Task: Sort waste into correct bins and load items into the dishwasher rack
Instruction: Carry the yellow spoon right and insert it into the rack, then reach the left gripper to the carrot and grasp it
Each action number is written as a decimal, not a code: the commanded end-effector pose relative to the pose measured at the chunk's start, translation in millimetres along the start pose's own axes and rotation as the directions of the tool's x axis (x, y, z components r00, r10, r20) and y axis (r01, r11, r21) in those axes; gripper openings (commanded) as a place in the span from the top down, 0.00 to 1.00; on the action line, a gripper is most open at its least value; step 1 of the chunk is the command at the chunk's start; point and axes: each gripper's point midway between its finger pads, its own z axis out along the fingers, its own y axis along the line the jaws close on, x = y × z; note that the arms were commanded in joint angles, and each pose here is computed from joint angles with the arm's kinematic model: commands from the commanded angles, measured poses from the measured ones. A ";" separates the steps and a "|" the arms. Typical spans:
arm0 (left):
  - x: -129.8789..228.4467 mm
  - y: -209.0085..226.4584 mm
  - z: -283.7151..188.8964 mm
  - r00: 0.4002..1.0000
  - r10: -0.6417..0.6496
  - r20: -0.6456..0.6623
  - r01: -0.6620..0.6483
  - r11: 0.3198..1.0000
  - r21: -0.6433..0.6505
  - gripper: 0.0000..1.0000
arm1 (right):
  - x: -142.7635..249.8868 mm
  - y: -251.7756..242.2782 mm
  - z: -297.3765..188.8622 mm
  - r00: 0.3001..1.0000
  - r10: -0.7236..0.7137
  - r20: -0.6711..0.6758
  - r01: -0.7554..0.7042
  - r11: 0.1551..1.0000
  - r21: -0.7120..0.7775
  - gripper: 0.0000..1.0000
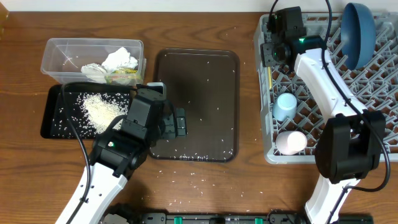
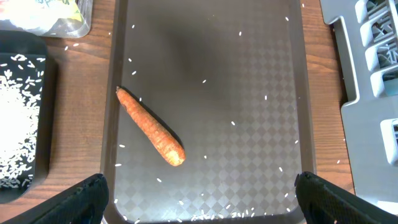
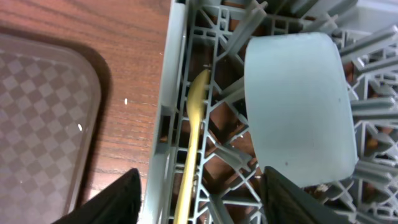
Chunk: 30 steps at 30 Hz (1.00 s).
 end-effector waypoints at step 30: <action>11.7 49.7 125.5 0.880 -0.470 0.074 0.463 0.810 -0.360 0.09 | 6.5 41.6 -132.0 0.989 0.147 0.011 -0.140 0.957 -0.256 0.01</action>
